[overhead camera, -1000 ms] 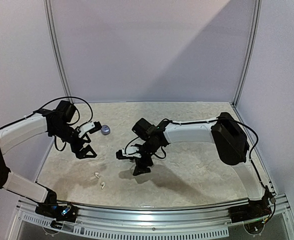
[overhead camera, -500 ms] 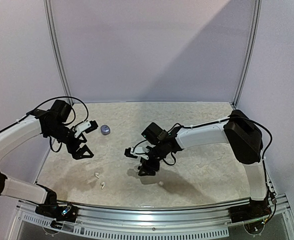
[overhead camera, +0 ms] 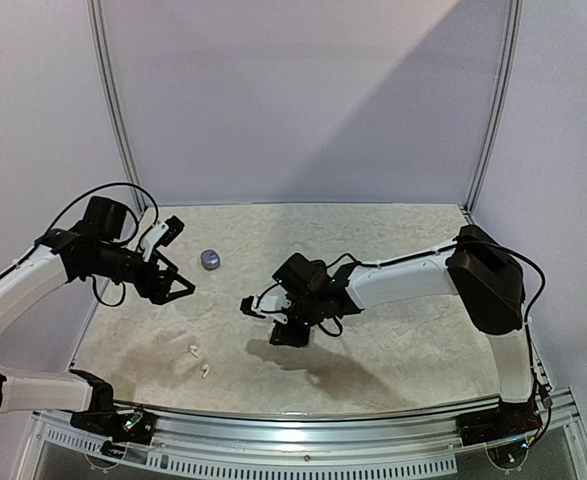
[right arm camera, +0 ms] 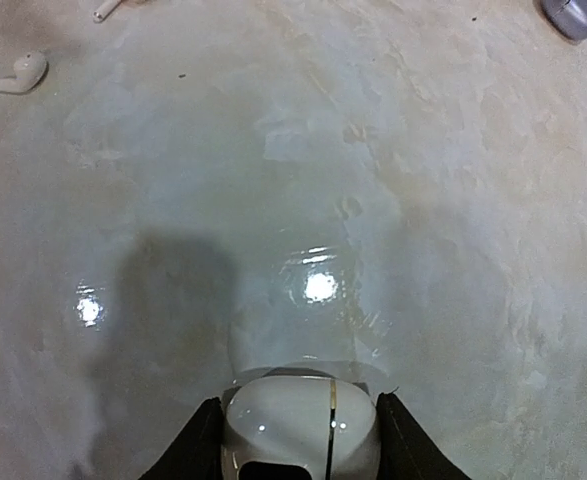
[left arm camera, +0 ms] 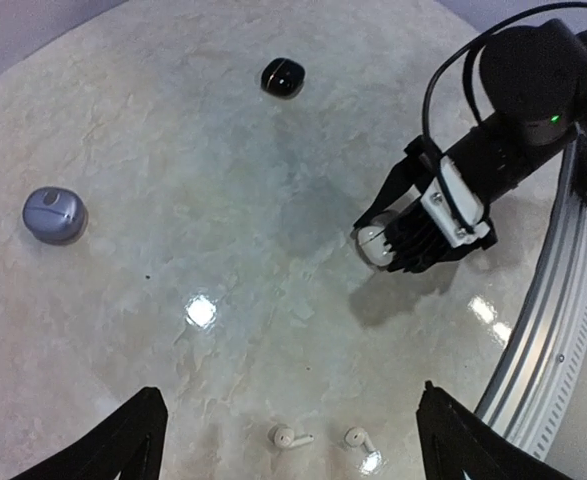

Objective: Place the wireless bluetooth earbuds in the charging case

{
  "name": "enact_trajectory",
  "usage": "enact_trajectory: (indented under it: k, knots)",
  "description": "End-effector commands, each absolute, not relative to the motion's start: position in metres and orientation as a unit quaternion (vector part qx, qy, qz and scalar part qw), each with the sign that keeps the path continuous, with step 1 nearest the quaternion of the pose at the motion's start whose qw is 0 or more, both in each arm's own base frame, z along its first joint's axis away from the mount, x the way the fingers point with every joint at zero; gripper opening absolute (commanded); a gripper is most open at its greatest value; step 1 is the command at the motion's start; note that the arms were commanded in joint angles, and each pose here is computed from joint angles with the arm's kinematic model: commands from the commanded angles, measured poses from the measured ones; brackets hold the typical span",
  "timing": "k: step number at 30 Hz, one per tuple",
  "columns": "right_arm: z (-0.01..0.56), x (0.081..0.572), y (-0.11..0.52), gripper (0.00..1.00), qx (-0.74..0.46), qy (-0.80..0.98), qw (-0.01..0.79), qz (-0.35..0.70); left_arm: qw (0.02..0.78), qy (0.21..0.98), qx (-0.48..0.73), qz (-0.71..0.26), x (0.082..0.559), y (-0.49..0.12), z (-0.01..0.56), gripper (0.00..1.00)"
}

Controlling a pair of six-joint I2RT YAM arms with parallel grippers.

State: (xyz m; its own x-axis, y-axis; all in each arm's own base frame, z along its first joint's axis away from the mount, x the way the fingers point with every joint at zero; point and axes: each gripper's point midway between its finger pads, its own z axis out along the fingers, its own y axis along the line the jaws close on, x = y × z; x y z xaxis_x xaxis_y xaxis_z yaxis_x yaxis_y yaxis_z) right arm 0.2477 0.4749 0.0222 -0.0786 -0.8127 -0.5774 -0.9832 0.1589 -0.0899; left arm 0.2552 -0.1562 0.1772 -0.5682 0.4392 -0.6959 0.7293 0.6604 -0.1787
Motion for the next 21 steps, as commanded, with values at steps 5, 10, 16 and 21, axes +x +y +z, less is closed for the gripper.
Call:
enact_trajectory:
  k: [5,10,16,21]
  knots:
    - [0.191,0.253,0.515,0.29,-0.59,0.62,0.501,0.129,0.39,0.761,0.333,-0.398,0.231,-0.197,0.228,0.81]
    - [0.262,0.22,0.542,0.31,-0.606,0.512,0.605,0.075,0.403,0.709,0.339,-0.468,0.215,-0.212,0.256,0.87]
    - [0.278,0.202,0.567,0.28,-0.624,0.462,0.63,0.02,0.414,0.682,0.348,-0.493,0.203,-0.216,0.274,0.83]
    - [0.293,0.199,0.58,0.27,-0.618,0.448,0.646,0.014,0.415,0.659,0.371,-0.505,0.189,-0.218,0.277,0.62]
